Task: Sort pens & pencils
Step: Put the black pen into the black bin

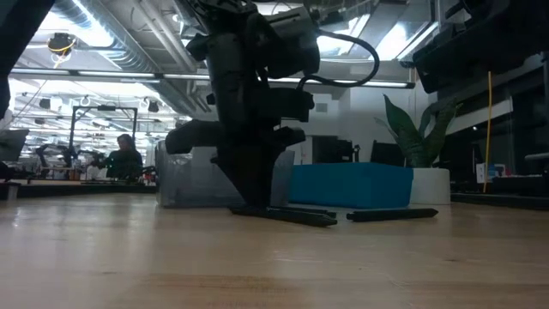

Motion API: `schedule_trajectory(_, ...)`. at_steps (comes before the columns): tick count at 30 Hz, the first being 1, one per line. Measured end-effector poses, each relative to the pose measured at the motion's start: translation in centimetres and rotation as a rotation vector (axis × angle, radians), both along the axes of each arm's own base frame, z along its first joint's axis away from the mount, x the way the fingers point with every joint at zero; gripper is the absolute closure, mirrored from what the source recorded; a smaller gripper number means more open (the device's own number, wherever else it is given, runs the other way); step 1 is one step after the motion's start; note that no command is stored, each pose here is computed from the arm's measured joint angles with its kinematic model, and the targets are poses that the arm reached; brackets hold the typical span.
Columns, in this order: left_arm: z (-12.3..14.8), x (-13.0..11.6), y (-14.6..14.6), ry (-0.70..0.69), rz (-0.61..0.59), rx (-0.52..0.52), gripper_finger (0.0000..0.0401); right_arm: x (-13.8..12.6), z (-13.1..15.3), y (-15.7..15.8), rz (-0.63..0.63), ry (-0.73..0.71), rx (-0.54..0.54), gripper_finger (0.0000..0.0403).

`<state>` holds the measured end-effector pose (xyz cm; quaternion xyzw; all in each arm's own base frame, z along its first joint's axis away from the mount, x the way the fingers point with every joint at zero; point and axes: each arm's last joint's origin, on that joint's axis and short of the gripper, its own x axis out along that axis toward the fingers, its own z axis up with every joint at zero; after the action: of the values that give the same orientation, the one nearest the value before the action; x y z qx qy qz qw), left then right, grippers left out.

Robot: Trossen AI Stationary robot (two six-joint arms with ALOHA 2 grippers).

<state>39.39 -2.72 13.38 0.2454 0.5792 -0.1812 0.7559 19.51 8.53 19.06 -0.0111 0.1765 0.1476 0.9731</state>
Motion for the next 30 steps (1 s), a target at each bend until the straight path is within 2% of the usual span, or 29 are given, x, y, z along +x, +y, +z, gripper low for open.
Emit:
schedule_trajectory(6,0.0,0.0,0.0,-0.001,0.024,-0.001,0.0387,0.0,0.0,0.0,0.0,0.0,0.0,0.0258)
schedule_trajectory(12,1.4,-0.3,-0.4,-0.043,0.023,0.008,0.0389,0.0,0.0,0.0,0.0,0.002,-0.001,0.0258)
schedule_trajectory(16,4.4,-0.6,-0.4,-0.133,0.038,-0.005,0.0389,0.0,-0.1,0.0,0.0,0.006,-0.002,0.0258)
schedule_trajectory(24,9.0,-2.3,-0.8,-0.228,0.039,0.0,0.0389,-0.1,-0.2,0.0,-0.001,0.02,-0.006,0.0258)
schedule_trajectory(30,11.7,-4.2,-0.8,-0.25,0.125,-0.006,0.0389,-0.1,-0.2,0.0,-0.001,0.022,-0.007,0.0258)
